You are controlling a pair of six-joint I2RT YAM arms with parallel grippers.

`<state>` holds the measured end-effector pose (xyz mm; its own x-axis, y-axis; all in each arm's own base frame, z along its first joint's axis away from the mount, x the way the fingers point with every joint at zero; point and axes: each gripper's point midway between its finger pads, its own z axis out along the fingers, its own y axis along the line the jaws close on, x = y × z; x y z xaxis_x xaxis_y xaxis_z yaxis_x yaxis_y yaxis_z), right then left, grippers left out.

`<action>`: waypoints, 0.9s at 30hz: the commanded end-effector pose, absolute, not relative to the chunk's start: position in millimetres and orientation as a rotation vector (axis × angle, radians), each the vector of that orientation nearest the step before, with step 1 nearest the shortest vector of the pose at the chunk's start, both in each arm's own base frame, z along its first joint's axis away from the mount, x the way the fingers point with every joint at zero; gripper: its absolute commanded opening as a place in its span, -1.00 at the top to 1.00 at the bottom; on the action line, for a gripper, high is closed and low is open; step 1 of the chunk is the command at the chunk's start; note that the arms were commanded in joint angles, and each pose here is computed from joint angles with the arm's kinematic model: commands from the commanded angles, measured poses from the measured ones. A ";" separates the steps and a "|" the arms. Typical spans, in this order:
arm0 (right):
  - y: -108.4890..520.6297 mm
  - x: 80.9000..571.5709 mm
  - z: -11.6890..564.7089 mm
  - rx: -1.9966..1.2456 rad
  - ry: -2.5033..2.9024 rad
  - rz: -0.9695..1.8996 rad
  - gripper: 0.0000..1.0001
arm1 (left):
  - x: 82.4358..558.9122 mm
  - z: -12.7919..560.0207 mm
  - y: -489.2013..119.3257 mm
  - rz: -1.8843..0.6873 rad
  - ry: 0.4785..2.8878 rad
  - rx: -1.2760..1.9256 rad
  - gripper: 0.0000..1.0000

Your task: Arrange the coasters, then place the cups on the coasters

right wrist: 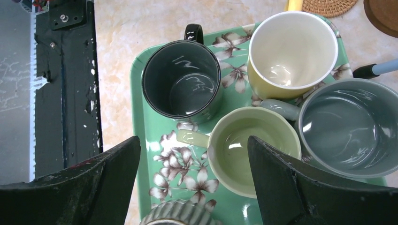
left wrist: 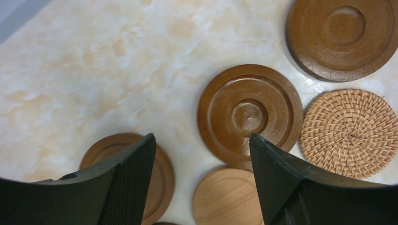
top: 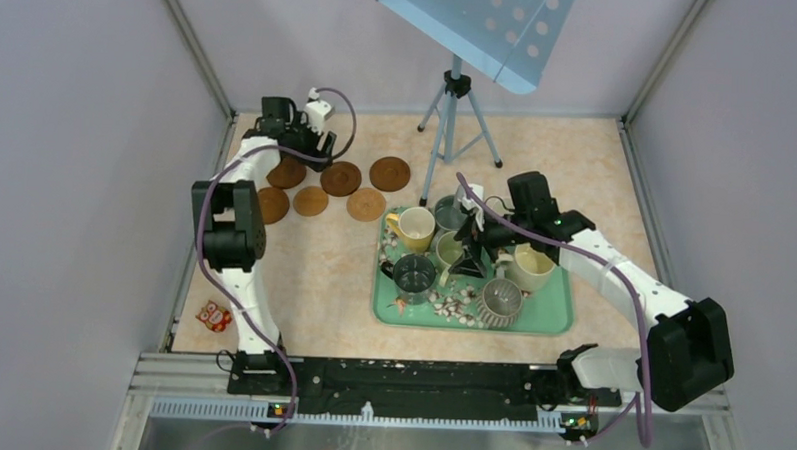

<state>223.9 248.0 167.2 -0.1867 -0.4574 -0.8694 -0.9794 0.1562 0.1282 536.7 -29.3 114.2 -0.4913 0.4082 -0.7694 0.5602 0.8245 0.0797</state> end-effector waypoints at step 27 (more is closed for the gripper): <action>249.5 228.3 169.6 -1.404 1.687 0.931 -0.66 | 580.4 28.1 -70.0 -0.195 2.260 0.764 -0.06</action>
